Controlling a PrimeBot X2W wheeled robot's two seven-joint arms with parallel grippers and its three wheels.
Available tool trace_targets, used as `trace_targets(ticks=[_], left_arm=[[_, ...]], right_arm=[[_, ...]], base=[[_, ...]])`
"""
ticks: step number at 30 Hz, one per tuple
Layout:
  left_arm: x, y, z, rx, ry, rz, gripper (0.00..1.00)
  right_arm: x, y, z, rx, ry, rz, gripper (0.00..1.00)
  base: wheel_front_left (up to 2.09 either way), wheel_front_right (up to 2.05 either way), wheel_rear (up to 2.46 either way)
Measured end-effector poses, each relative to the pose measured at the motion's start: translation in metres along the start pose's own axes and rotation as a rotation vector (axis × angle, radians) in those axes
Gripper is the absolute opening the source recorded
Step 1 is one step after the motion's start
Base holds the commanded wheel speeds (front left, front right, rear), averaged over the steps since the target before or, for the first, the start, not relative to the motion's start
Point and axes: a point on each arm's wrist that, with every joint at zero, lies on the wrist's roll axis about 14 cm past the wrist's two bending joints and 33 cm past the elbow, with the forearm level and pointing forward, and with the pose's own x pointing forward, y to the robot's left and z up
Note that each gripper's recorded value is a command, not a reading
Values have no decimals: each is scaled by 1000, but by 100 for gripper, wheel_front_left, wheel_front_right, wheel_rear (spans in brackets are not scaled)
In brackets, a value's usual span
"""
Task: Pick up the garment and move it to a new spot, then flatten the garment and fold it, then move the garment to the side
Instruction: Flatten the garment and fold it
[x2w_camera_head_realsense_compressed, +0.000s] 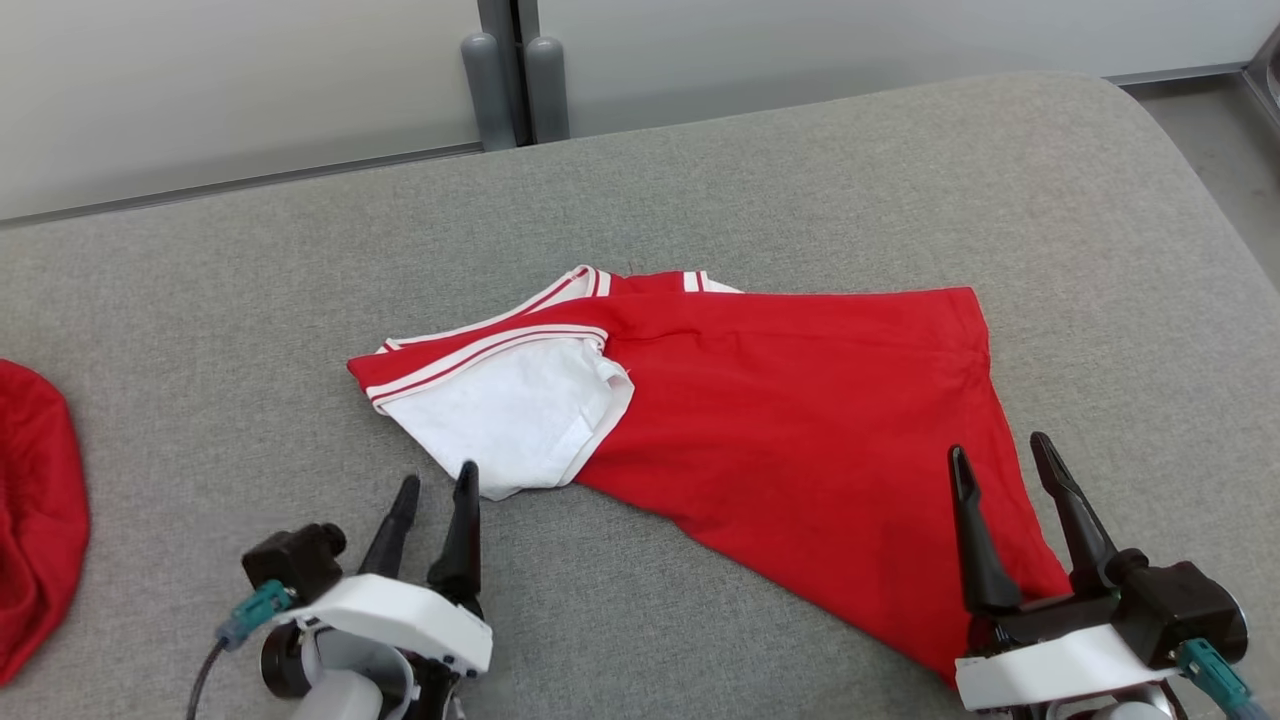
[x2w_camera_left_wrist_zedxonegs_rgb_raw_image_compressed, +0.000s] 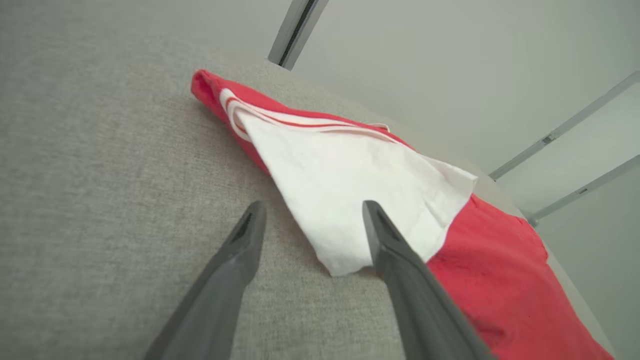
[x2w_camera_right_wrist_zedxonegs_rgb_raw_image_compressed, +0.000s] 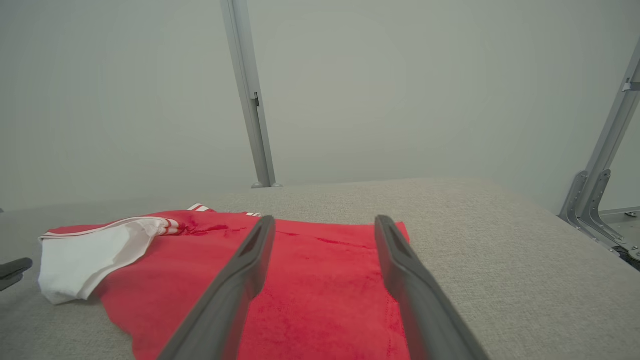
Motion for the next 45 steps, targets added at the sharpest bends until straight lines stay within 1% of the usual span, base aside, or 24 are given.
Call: trace_targets(ticks=[3, 6, 11, 13, 15, 22, 23, 24, 25, 29, 33, 35, 37, 40, 43, 45], left_arm=[[-5, 7, -17, 56, 54, 22, 100], [-6, 7, -28, 80, 89, 17, 100], [-6, 3, -42, 153, 151, -40, 100], [-4, 3, -47, 215, 177, -70, 100], [-2, 0, -51, 251, 195, -96, 100], [4, -4, -53, 268, 208, -130, 100], [5, -5, -53, 271, 209, -133, 76], [5, -6, -54, 279, 210, -140, 20], [5, -8, -53, 285, 210, -148, 0], [3, -16, -54, 295, 210, -179, 0], [-2, -20, -49, 271, 191, -195, 0], [-5, -27, -42, 256, 170, -224, 0], [-9, -32, -37, 243, 154, -243, 0], [-11, -27, -13, 234, 99, -247, 0], [-12, -24, 4, 217, 56, -242, 0], [-11, -19, 19, 221, 21, -234, 0]], right_arm=[[3, 2, 2, 3, -8, 8, 100], [4, 2, 4, 2, -12, 7, 100], [3, -4, 1, 1, -4, -9, 100], [3, -5, 0, 1, 0, -13, 100], [3, -6, -1, 1, 3, -16, 100], [3, -9, -1, 1, 3, -27, 100], [3, -9, 0, 1, 2, -27, 100], [3, -9, 0, 1, 2, -28, 100], [3, -10, 0, 1, 1, -28, 100], [2, -9, 1, 1, -2, -28, 100], [4, -7, 3, 1, -10, -19, 100], [5, -9, 5, 30, -19, -30, 100], [7, -9, 6, 32, -23, -27, 100], [13, -5, 3, 45, -16, -14, 100], [11, -10, -16, 111, 41, -43, 100], [16, -15, -22, 144, 56, -61, 100]], base=[[0, 0, 0], [0, 0, 0], [0, 0, 0], [0, 0, 0], [0, 0, 0], [0, 0, 0], [0, 0, 0], [0, 0, 0], [0, 0, 0], [0, 0, 0], [0, 0, 0], [0, 0, 0], [0, 0, 0], [0, 0, 0], [0, 0, 0], [0, 0, 0]])
